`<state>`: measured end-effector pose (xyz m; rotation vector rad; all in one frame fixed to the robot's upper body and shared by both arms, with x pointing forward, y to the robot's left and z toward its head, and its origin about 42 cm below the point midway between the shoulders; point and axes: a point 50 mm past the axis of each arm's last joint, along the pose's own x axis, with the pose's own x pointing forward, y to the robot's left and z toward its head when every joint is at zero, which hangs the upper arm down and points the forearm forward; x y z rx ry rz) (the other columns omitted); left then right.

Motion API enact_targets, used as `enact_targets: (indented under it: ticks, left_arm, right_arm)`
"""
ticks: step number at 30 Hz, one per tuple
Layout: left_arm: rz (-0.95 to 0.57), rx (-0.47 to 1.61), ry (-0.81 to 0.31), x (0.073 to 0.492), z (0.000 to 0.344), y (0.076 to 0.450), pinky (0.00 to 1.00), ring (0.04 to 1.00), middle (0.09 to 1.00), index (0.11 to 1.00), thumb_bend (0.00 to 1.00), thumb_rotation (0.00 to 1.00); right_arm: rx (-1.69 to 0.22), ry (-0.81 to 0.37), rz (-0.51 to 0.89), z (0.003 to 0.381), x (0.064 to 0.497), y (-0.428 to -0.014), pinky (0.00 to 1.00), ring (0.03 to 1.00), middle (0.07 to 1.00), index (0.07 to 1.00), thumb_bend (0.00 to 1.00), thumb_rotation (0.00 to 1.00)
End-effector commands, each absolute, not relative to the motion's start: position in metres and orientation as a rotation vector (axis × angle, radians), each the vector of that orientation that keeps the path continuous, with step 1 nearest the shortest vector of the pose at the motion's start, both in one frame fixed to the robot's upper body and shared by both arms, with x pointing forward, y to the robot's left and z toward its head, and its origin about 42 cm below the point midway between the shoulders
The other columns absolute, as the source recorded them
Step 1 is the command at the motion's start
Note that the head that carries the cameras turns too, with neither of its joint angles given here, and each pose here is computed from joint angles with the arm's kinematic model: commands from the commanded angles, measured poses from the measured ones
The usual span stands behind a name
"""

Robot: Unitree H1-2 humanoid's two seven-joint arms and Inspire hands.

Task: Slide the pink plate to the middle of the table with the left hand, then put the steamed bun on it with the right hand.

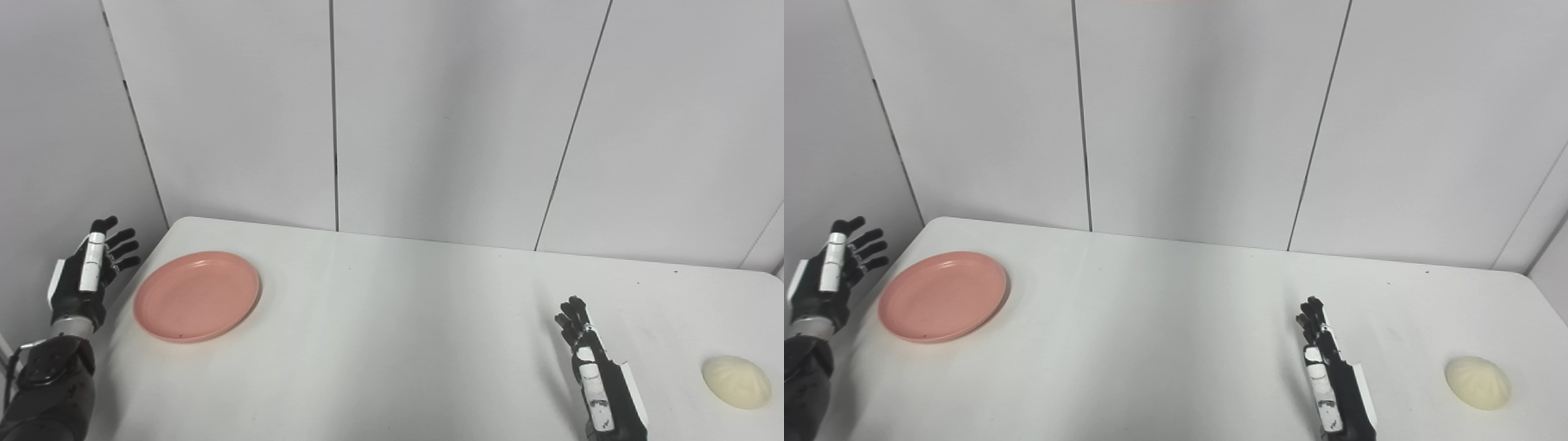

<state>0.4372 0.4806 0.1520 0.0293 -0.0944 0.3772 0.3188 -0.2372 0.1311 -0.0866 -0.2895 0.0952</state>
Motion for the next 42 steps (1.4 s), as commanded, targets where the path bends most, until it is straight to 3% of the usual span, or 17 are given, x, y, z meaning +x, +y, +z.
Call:
enact_targets:
  ticks: [1, 11, 16, 27, 37, 42]
  left_arm:
    - [0.380, 0.041, -0.212, 0.453, 0.191, 0.487, 0.74, 0.796, 0.802, 0.852, 0.80, 0.90]
    - [0.358, 0.042, -0.161, 0.453, 0.170, 0.467, 0.75, 0.798, 0.808, 0.870, 0.81, 0.92]
    - [0.322, 0.032, -0.142, 0.454, 0.163, 0.448, 0.72, 0.773, 0.789, 0.838, 0.79, 0.91]
    - [0.232, -0.014, -0.057, 0.454, 0.148, 0.414, 0.77, 0.808, 0.817, 0.864, 0.77, 0.90]
    - [0.196, -0.024, -0.055, 0.453, 0.145, 0.394, 0.74, 0.783, 0.799, 0.853, 0.78, 0.90]
    - [0.155, -0.039, -0.072, 0.454, 0.149, 0.377, 0.73, 0.776, 0.795, 0.853, 0.81, 0.89]
  right_arm:
    - [-0.053, -0.164, 0.082, 0.098, 0.301, -0.231, 1.00, 0.958, 0.971, 0.981, 0.54, 1.00]
    - [-0.056, -0.193, 0.077, 0.098, 0.297, -0.231, 0.99, 0.941, 0.953, 0.966, 0.52, 1.00]
    - [-0.053, -0.191, 0.072, 0.100, 0.296, -0.229, 0.98, 0.930, 0.942, 0.959, 0.54, 1.00]
    - [-0.055, -0.186, 0.071, 0.104, 0.294, -0.225, 0.99, 0.936, 0.943, 0.959, 0.53, 1.00]
    - [-0.064, -0.161, 0.068, 0.107, 0.294, -0.224, 0.99, 0.938, 0.946, 0.951, 0.57, 1.00]
    - [-0.074, -0.160, 0.069, 0.109, 0.294, -0.223, 0.99, 0.937, 0.950, 0.957, 0.53, 1.00]
